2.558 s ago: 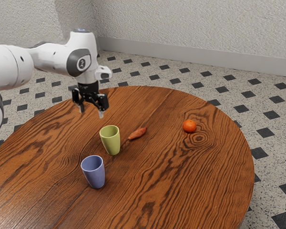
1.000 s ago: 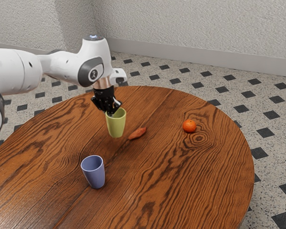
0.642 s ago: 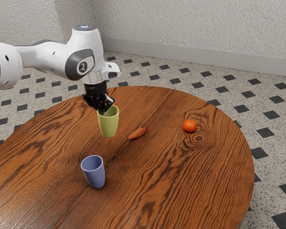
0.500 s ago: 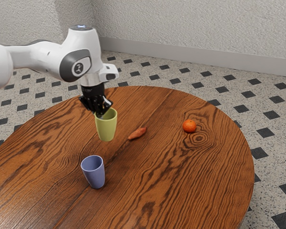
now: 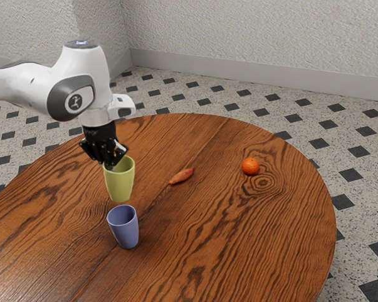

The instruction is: Place the left cup onto the right cup

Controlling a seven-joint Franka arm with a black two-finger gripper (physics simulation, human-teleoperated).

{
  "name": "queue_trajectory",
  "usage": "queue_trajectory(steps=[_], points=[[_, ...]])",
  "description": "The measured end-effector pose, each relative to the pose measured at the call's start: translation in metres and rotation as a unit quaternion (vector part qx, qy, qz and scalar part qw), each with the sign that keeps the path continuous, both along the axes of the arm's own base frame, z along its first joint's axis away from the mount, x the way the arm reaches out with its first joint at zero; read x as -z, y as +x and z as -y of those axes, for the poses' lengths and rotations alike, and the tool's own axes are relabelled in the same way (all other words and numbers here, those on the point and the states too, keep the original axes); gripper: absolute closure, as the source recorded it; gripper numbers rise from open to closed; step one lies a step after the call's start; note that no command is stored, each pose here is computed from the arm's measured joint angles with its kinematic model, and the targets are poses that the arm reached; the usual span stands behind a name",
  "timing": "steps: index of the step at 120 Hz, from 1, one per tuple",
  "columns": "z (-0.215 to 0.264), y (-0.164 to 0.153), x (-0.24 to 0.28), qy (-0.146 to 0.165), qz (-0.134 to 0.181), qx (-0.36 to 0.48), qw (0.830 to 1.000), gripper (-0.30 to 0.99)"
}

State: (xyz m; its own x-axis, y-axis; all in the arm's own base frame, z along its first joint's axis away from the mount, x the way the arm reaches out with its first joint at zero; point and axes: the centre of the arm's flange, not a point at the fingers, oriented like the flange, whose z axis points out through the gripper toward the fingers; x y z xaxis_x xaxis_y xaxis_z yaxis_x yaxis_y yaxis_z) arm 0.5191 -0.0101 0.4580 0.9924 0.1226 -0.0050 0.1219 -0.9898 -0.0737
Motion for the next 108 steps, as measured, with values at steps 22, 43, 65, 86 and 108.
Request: queue_trajectory(steps=[22, 43, 65, 86, 108], points=[[0.002, -0.005, 0.009, 0.0, -0.006, -0.011, 1.0, 0.79], [0.01, -0.009, 0.019, 0.0, -0.007, -0.014, 1.0, 0.79], [0.019, -0.012, 0.024, 0.0, -0.006, -0.018, 1.0, 0.79], [0.015, -0.013, 0.03, 0.0, -0.007, -0.03, 1.0, 0.79], [0.01, -0.013, 0.034, 0.0, -0.008, -0.043, 0.999, 0.79]])
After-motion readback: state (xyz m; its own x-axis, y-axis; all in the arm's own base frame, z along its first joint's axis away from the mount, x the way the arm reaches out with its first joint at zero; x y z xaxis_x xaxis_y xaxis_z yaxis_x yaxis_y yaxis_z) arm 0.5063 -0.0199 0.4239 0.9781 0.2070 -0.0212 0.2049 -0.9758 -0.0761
